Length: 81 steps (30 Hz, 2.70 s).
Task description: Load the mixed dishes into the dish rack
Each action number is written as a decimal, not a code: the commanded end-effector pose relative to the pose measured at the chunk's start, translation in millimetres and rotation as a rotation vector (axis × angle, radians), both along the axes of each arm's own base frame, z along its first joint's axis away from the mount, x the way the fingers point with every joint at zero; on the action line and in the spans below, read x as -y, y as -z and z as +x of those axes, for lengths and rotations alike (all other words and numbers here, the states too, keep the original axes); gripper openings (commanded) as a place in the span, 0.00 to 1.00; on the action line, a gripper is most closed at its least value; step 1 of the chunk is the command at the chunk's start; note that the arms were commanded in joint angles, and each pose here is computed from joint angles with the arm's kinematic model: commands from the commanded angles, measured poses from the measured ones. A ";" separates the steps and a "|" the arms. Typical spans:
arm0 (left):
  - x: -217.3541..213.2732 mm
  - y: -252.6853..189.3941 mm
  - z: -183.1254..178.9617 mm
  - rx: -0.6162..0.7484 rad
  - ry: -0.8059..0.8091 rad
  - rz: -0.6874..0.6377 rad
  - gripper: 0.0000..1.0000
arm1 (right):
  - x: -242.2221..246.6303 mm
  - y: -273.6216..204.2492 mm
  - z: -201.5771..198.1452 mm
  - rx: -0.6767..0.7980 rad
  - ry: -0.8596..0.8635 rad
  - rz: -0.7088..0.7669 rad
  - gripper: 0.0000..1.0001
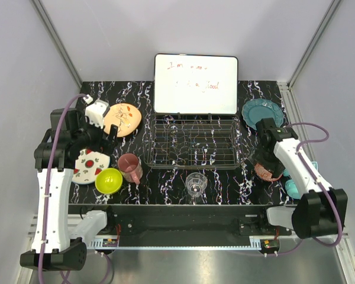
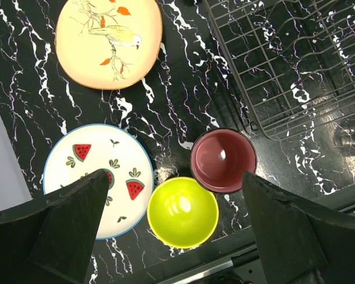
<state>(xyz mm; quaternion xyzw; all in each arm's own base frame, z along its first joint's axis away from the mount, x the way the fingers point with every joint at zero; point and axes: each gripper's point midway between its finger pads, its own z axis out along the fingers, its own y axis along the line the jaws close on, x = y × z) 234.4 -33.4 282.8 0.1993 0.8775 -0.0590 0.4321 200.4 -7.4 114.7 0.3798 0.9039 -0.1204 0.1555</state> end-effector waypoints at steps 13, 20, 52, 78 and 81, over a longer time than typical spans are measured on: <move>2.6 -5.3 9.1 0.078 0.030 0.005 0.99 | -14.4 37.6 17.4 -0.101 -0.084 0.058 0.85; 1.5 -0.7 10.5 0.080 0.032 0.016 0.99 | -3.7 43.1 39.8 -0.112 -0.080 -0.019 0.85; -3.8 7.8 10.8 0.111 0.023 0.047 0.99 | 10.2 87.0 66.7 -0.121 0.069 -0.094 0.54; -8.6 7.0 22.9 0.102 -0.015 0.048 0.99 | -110.1 -130.9 123.7 0.540 -0.303 0.565 0.00; -7.7 7.4 24.8 0.099 -0.018 0.039 0.99 | -160.0 -168.3 136.2 0.638 -0.422 0.863 0.00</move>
